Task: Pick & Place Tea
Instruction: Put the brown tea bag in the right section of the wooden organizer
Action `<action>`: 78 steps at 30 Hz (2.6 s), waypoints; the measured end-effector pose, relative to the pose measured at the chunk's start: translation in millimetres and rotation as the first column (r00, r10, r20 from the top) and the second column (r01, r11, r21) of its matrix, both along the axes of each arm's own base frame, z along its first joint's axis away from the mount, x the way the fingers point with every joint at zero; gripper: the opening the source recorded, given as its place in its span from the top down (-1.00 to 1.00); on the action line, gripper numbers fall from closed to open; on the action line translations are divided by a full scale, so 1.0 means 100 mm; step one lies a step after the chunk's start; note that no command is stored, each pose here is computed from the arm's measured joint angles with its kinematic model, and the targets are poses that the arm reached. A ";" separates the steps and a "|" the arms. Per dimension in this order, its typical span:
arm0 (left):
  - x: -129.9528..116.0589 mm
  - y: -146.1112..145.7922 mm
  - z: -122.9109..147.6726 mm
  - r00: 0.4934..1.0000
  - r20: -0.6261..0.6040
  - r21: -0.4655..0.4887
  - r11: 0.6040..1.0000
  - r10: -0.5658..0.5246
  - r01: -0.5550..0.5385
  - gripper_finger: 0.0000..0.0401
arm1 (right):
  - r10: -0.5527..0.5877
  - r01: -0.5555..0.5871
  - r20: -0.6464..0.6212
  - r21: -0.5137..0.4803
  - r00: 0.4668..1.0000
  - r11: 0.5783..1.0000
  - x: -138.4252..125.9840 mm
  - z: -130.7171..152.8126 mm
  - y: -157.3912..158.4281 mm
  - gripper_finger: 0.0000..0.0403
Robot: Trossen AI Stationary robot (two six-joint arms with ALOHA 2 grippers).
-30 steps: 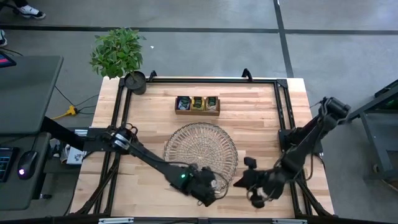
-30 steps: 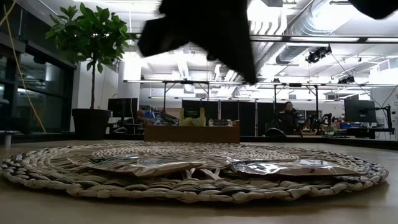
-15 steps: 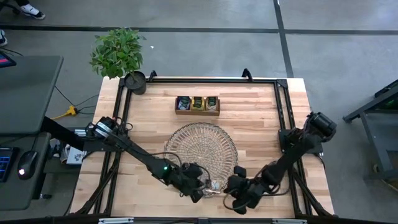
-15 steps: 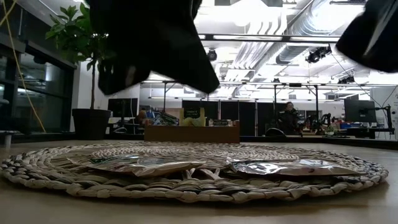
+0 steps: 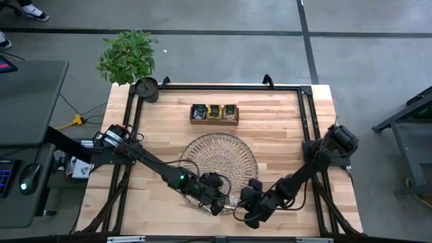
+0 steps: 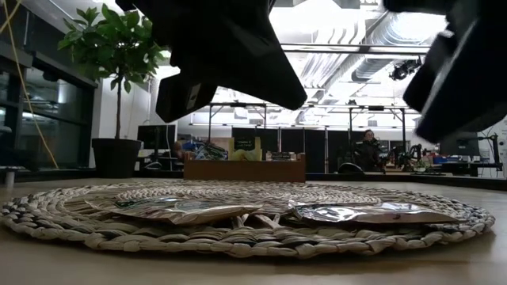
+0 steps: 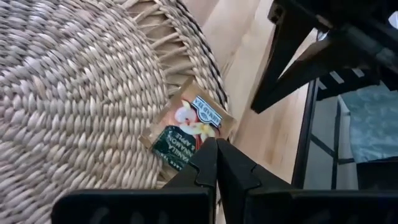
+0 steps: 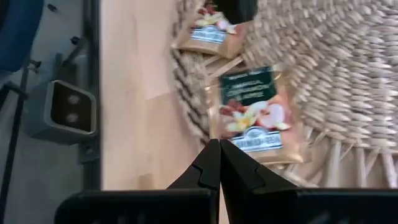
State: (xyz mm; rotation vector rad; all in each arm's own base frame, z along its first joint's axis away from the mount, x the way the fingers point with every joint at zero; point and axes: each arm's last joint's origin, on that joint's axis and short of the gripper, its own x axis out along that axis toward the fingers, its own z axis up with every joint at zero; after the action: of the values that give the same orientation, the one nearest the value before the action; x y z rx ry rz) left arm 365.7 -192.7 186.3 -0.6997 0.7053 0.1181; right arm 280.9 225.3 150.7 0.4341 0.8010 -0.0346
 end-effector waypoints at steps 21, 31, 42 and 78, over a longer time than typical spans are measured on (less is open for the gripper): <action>0.00 0.00 -0.01 1.000 0.000 0.015 1.000 0.003 -0.003 1.00 | 0.020 -0.017 -0.101 0.031 0.995 0.999 0.09 -0.37 0.01 1.00; 0.00 0.05 -0.03 0.995 -0.055 -0.056 0.995 0.078 -0.082 0.99 | 0.011 -0.005 -0.121 0.047 0.993 0.999 0.10 -0.41 0.00 1.00; 0.14 0.27 -0.18 0.977 -0.198 -0.271 0.954 0.075 -0.128 0.40 | 0.012 -0.007 -0.122 0.044 0.992 0.999 0.10 -0.41 0.00 1.00; 0.34 0.26 -0.55 0.970 -0.221 -0.443 0.876 0.099 -0.191 0.85 | 0.015 -0.010 -0.121 0.042 0.993 0.999 0.10 -0.42 0.00 1.00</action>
State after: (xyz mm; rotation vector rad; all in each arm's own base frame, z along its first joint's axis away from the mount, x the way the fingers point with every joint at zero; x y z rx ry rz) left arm 399.4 -166.9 131.3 -1.2149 0.8778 0.1596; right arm 290.4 225.2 108.6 0.4696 0.9250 -0.0329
